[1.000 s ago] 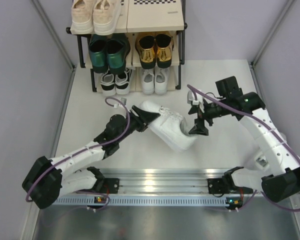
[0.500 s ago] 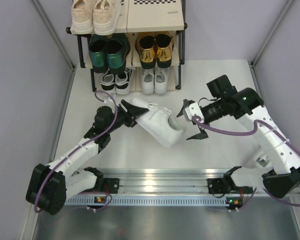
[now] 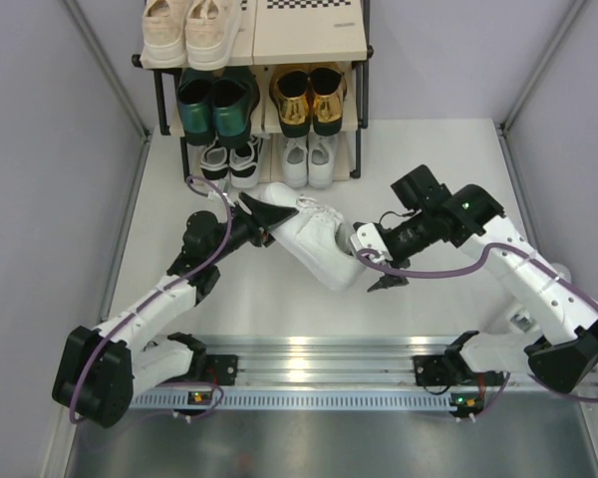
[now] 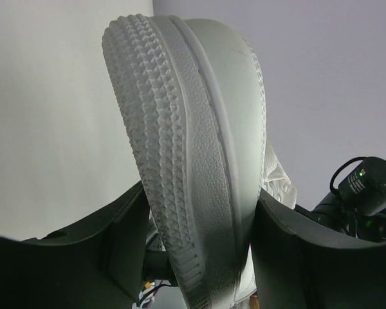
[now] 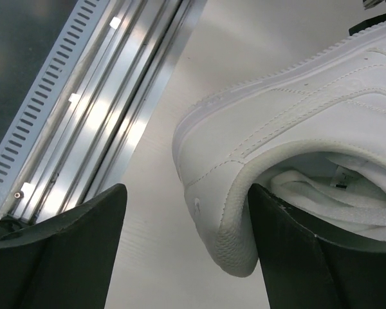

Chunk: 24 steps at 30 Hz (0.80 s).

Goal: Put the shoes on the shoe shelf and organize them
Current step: Pick up the shoe at the center of the board.

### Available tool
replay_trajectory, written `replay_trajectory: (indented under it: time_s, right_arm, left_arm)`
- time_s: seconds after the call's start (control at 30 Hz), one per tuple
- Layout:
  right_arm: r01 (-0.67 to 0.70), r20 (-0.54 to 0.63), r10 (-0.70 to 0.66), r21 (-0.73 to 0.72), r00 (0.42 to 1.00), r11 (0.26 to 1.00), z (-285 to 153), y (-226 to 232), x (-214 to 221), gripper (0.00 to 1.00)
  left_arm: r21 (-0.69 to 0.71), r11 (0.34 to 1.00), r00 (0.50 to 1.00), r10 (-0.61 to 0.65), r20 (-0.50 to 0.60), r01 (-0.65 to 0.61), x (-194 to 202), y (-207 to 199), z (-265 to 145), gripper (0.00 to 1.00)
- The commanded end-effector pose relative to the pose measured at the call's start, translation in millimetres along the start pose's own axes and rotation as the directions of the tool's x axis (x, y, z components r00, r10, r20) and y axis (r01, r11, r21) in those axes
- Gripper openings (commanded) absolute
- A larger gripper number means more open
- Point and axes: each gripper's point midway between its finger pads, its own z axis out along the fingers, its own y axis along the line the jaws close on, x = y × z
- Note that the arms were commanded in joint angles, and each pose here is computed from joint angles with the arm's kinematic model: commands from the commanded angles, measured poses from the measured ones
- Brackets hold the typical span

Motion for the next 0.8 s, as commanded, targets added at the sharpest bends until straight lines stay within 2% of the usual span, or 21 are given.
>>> replay_trajectory:
  time_s: [0.0,0.17,0.23,0.27,0.3,0.47,0.6,0.67,0.7,0.73,0.77]
  right_arm:
    - [0.012,0.020,-0.012,0.015,1.000,1.000,8,-8,-8,0.74]
    - [0.003,0.059,-0.006,0.056,0.998,0.998,10,-20,-20,0.67]
    - [0.005,0.060,-0.008,0.055,0.998,0.998,13,-24,-20,0.58]
    - [0.008,0.060,-0.011,0.053,0.998,0.999,13,-25,-21,0.58]
    - [0.011,0.056,-0.014,0.053,0.998,0.999,14,-25,-20,0.53]
    - [0.031,0.048,-0.033,0.037,0.998,0.999,13,-24,-21,0.38]
    - [0.047,0.042,-0.047,0.010,0.998,0.999,12,-21,-22,0.19]
    - [0.065,0.041,-0.065,0.003,0.997,0.998,9,-22,-26,0.14]
    - [0.055,0.041,-0.055,-0.009,0.998,0.998,10,-20,-26,0.16]
    - [0.035,0.044,-0.035,-0.004,0.998,0.999,8,-22,-29,0.21]
    - [0.019,0.048,-0.020,0.007,0.999,1.000,7,-24,-31,0.32]
  left_arm:
    - [0.243,0.970,1.000,0.004,0.028,-0.011,-9,-66,-8,0.00]
    - [0.264,0.965,0.999,-0.024,0.038,0.013,-12,-68,-9,0.00]
    - [0.277,0.961,0.998,-0.036,0.044,0.023,-12,-68,-10,0.00]
    - [0.285,0.958,0.998,-0.038,0.044,0.024,-12,-70,-11,0.00]
    - [0.284,0.958,0.998,-0.042,0.047,0.027,-13,-68,-11,0.00]
    - [0.305,0.952,0.998,-0.042,0.045,0.026,-12,-73,-12,0.00]
    - [0.320,0.947,0.999,-0.035,0.031,0.023,-10,-75,-12,0.00]
    - [0.332,0.943,0.999,-0.025,0.024,0.015,-10,-79,-12,0.00]
    - [0.334,0.943,1.000,-0.019,0.014,0.013,-8,-79,-12,0.00]
    - [0.339,0.941,1.000,-0.012,0.011,0.008,-7,-81,-12,0.00]
    - [0.345,0.938,1.000,-0.006,0.008,0.002,-7,-84,-12,0.00]
